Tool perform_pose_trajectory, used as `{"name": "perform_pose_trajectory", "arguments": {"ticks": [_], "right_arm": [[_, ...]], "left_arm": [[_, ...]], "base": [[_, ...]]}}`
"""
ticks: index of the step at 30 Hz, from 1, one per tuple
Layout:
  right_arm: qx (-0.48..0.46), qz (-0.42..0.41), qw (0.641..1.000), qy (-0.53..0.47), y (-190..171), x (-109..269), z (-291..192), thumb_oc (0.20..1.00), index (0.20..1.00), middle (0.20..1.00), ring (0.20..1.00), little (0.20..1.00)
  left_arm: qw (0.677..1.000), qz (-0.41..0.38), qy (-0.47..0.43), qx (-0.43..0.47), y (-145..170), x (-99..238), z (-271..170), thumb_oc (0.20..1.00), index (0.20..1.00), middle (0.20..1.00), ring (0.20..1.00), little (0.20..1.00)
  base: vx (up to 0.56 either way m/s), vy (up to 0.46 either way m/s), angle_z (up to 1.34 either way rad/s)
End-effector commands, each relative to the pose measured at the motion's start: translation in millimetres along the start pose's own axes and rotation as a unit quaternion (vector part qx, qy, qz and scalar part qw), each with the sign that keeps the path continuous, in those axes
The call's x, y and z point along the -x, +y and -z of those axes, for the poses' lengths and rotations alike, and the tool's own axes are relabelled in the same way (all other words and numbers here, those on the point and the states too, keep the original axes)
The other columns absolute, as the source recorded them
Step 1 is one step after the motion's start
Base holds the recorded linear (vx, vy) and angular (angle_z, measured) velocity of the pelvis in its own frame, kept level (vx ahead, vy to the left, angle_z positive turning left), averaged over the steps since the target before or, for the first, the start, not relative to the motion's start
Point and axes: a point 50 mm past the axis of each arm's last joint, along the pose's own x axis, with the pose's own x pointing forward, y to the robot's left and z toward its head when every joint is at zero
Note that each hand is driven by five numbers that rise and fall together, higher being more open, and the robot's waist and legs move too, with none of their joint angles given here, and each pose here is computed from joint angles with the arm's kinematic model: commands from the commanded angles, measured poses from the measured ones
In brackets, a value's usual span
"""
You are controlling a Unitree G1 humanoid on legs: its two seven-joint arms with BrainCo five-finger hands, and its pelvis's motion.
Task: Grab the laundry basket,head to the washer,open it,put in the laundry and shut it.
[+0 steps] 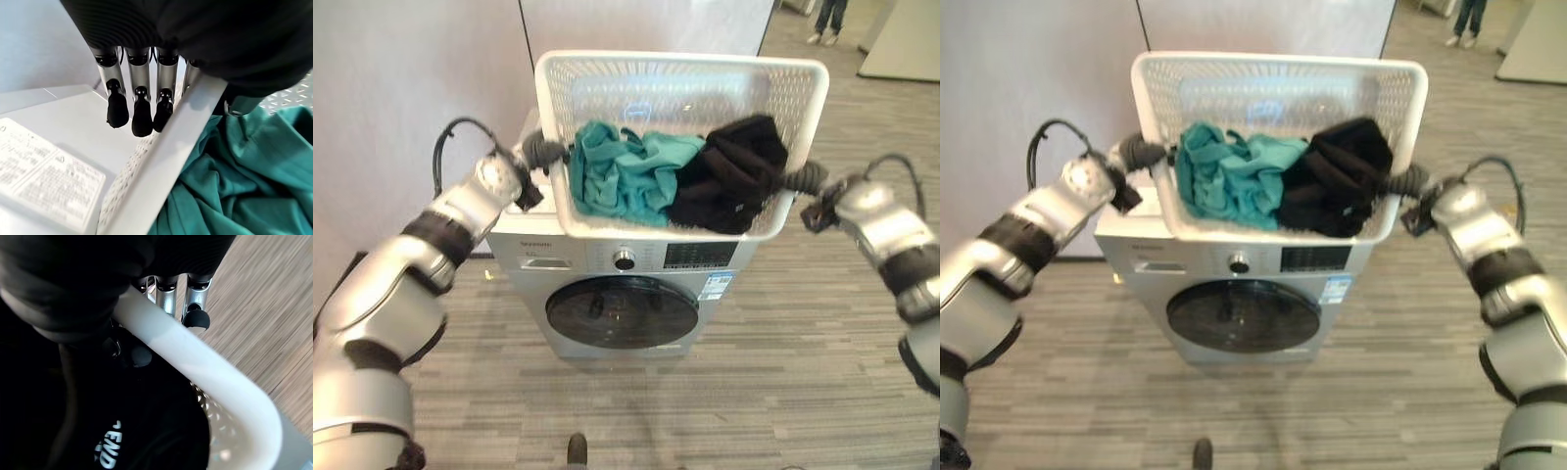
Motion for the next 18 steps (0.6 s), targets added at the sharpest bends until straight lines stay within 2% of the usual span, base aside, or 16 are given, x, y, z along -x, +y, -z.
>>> {"name": "perform_pose_trajectory", "arguments": {"ticks": [1,5,6,7,8,10,18], "right_arm": [[0.076,0.083,0.994,-0.005,-38,4,-33,0.2,0.2,0.2,0.2,0.2],[0.046,0.066,0.995,0.05,-33,-6,-29,0.2,0.2,0.2,0.2,0.2],[0.035,0.07,0.995,0.059,-36,-6,-27,0.699,0.699,0.699,0.699,0.699],[0.035,0.07,0.995,0.059,-36,-6,-27,0.699,0.699,0.699,0.699,0.699],[0.024,0.068,0.996,0.061,-38,-5,-32,1.0,1.0,1.0,1.0,1.0],[0.009,0.087,0.994,0.059,-51,0,-40,1.0,1.0,1.0,1.0,1.0],[-0.002,0.115,0.992,0.051,-70,9,-49,1.0,1.0,1.0,1.0,1.0]], "left_arm": [[0.996,-0.059,-0.029,-0.056,45,-4,-45,0.2,0.2,0.2,0.2,0.2],[0.989,-0.048,0.019,-0.138,43,-10,-46,0.2,0.2,0.2,0.2,0.2],[0.989,-0.055,0.023,-0.138,47,-10,-46,0.398,0.398,0.398,0.398,0.398],[0.989,-0.055,0.023,-0.138,47,-10,-46,0.398,0.398,0.398,0.398,0.398],[0.986,-0.075,0.036,-0.145,56,-9,-48,1.0,1.0,1.0,1.0,1.0],[0.98,-0.104,0.047,-0.162,73,-5,-51,1.0,1.0,1.0,1.0,1.0],[0.974,-0.139,0.057,-0.172,88,0,-51,1.0,1.0,1.0,1.0,1.0]], "base": [[0.0,0.0,0.0],[0.03,0.022,-0.03],[0.05,0.027,0.0],[0.04,0.013,0.0],[0.05,0.013,0.0],[0.06,0.021,-0.03],[0.05,0.016,-0.02]]}}
